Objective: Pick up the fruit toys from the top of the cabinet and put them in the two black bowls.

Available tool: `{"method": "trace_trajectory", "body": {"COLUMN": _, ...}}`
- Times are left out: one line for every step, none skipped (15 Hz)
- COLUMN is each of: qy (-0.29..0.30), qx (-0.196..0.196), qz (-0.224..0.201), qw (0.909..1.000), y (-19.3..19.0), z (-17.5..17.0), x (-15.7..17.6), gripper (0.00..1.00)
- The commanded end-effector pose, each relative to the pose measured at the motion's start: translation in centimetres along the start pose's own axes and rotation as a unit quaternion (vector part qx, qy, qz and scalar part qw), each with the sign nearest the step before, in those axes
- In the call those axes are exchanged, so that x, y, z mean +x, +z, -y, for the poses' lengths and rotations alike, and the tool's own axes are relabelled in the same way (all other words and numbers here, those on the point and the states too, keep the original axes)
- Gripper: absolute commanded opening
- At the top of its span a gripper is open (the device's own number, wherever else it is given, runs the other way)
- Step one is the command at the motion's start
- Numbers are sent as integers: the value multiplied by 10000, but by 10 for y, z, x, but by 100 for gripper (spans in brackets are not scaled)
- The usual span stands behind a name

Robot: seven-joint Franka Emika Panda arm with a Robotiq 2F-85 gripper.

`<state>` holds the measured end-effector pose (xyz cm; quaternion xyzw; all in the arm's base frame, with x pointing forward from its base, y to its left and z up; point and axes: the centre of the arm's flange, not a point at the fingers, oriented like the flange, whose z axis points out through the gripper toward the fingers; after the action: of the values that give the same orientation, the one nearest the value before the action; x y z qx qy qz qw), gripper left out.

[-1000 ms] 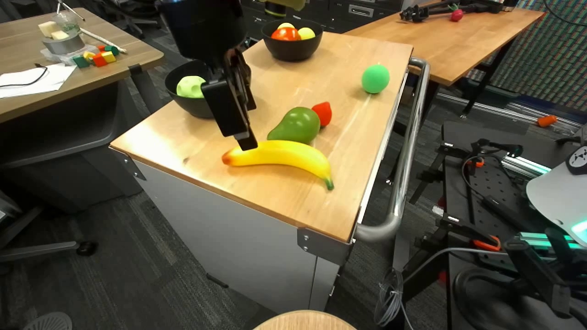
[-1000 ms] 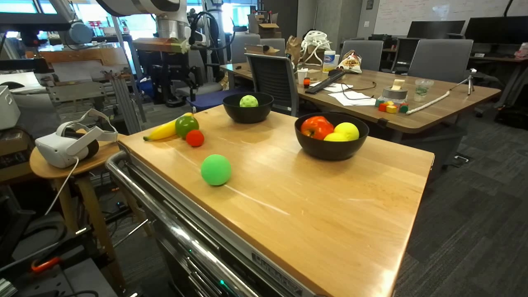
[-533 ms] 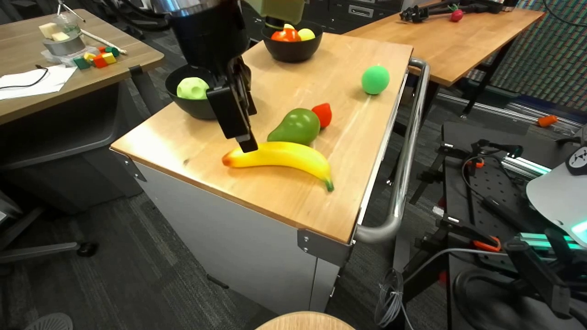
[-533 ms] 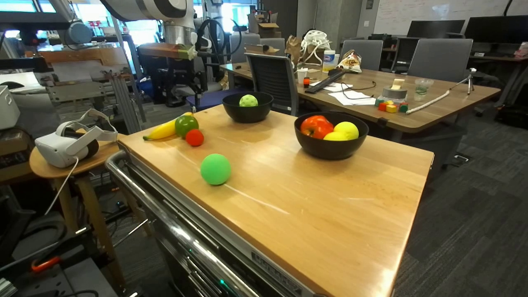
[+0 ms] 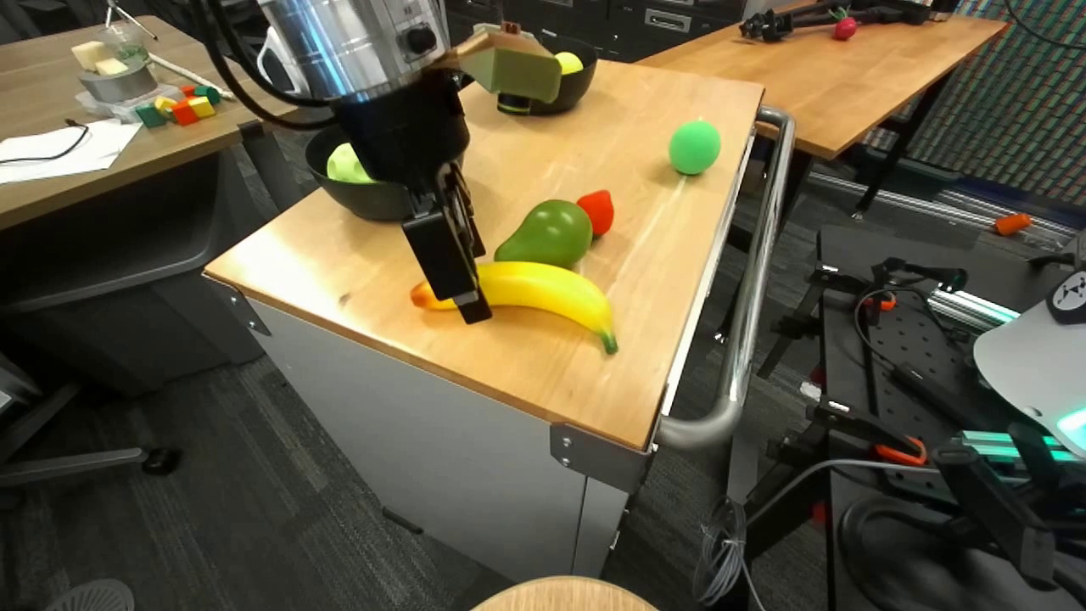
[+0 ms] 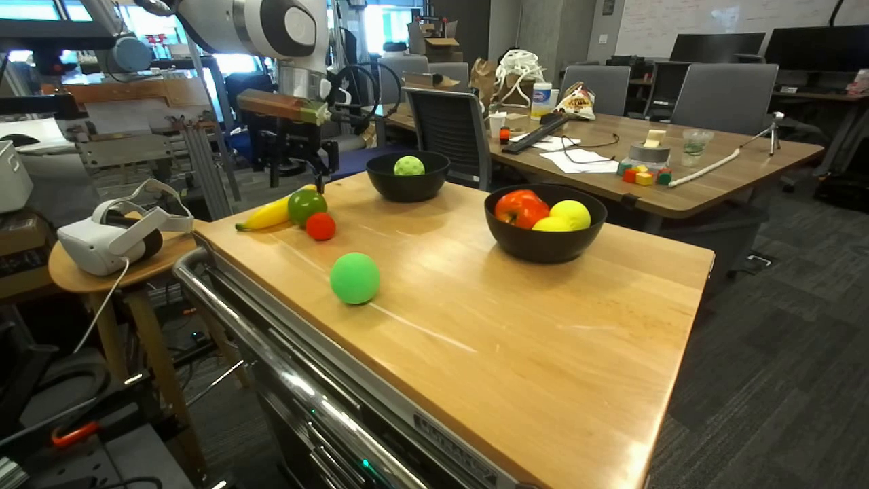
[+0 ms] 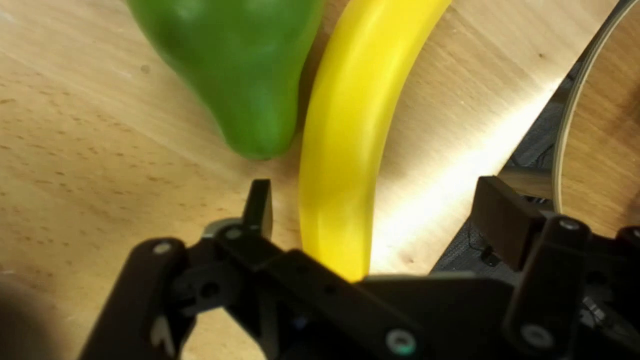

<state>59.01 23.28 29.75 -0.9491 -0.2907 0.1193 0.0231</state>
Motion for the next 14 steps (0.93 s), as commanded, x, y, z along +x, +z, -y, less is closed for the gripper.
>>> {"method": "trace_trajectory", "body": {"qy": -158, "qx": 235, "qz": 25, "qw": 9996, "y": 10, "z": 1, "x": 10, "gripper": 89}}
{"method": "trace_trajectory", "body": {"qy": -172, "qx": 256, "qz": 58, "qw": 9995, "y": 14, "z": 1, "x": 12, "gripper": 75}}
{"method": "trace_trajectory", "body": {"qy": -176, "qx": 275, "qz": 80, "qw": 9994, "y": 17, "z": 2, "x": 13, "gripper": 66}}
{"method": "trace_trajectory", "body": {"qy": -182, "qx": 281, "qz": 94, "qw": 9994, "y": 18, "z": 2, "x": 14, "gripper": 58}}
{"method": "trace_trajectory", "body": {"qy": -190, "qx": 316, "qz": 87, "qw": 9993, "y": 15, "z": 2, "x": 16, "gripper": 49}}
{"method": "trace_trajectory", "body": {"qy": -208, "qx": 270, "qz": 72, "qw": 9994, "y": 12, "z": 2, "x": 18, "gripper": 43}}
{"method": "trace_trajectory", "body": {"qy": -216, "qx": 220, "qz": 58, "qw": 9995, "y": 9, "z": 1, "x": 19, "gripper": 34}}
{"method": "trace_trajectory", "body": {"qy": -225, "qx": 181, "qz": 44, "qw": 9996, "y": 5, "z": 1, "x": 20, "gripper": 27}}
{"method": "trace_trajectory", "body": {"qy": -220, "qx": 97, "qz": 7, "qw": 9997, "y": -2, "z": 0, "x": 21, "gripper": 20}}
{"method": "trace_trajectory", "body": {"qy": -232, "qx": 58, "qz": -55, "qw": 9997, "y": -10, "z": -2, "x": 22, "gripper": 15}}
{"method": "trace_trajectory", "body": {"qy": -269, "qx": 72, "qz": -135, "qw": 9995, "y": -23, "z": -4, "x": 24, "gripper": 19}}
{"method": "trace_trajectory", "body": {"qy": -315, "qx": 13, "qz": -230, "qw": 9992, "y": -38, "z": -7, "x": 26, "gripper": 19}}
{"method": "trace_trajectory", "body": {"qy": -379, "qx": -125, "qz": -321, "qw": 9987, "y": -56, "z": -10, "x": 27, "gripper": 19}}
{"method": "trace_trajectory", "body": {"qy": -465, "qx": -437, "qz": -380, "qw": 9972, "y": -78, "z": -15, "x": 29, "gripper": 19}}
